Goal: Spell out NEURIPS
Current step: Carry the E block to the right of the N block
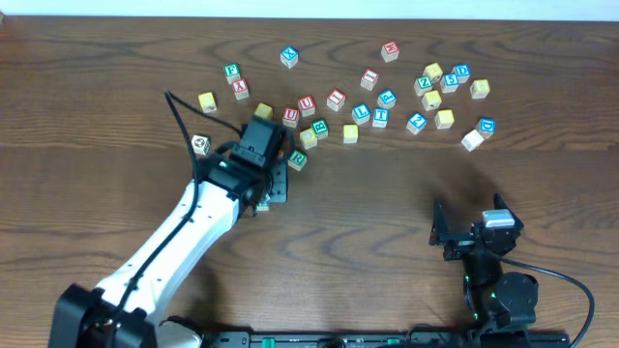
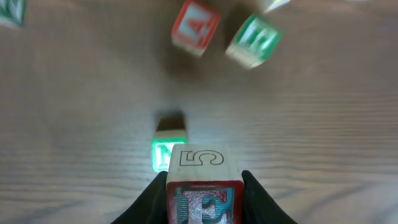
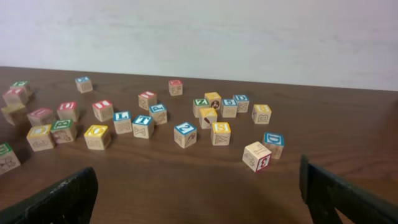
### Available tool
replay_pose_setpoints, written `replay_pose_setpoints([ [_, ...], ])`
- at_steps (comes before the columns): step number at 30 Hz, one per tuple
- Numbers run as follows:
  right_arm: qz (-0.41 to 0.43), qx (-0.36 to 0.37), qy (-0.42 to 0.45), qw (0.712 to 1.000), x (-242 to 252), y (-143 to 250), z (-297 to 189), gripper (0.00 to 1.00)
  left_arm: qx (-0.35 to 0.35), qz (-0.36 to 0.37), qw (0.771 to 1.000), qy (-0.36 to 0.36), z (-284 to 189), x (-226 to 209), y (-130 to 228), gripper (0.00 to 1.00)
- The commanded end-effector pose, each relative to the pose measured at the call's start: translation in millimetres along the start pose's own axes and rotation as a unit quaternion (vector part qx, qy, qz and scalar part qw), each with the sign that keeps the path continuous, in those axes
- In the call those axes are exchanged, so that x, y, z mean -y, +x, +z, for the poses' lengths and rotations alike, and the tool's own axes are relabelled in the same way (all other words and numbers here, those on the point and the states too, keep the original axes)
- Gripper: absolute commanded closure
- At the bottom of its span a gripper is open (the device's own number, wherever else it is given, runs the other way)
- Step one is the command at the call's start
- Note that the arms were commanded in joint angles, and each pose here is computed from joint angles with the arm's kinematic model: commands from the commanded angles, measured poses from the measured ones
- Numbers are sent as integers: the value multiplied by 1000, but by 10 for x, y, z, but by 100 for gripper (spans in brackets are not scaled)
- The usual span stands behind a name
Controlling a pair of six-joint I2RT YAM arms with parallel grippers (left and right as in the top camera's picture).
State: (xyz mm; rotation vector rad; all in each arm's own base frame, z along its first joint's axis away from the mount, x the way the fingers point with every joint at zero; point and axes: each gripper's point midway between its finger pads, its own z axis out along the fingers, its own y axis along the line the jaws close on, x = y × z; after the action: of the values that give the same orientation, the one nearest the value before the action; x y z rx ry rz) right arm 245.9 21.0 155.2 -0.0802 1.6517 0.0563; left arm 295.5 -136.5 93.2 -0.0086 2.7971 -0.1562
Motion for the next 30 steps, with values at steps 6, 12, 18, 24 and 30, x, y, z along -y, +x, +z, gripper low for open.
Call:
replay_pose_setpoints([
  [6,4,-1,1,1000,8,8,-2,1,-39,-15,999,-26,309,-97,206,93],
  [12,4,-1,2,1000,9,8,-2,1,-56,-14,998,-34,438,-110,254,92],
  [18,4,-1,2,1000,9,8,-2,1,-61,8,998,17,476,107,255,93],
  [24,4,-1,2,1000,9,8,-2,1,-46,21,998,30,476,237,219,92],
  [30,4,-1,2,1000,9,8,-2,1,-46,29,998,29,473,287,248,93],
])
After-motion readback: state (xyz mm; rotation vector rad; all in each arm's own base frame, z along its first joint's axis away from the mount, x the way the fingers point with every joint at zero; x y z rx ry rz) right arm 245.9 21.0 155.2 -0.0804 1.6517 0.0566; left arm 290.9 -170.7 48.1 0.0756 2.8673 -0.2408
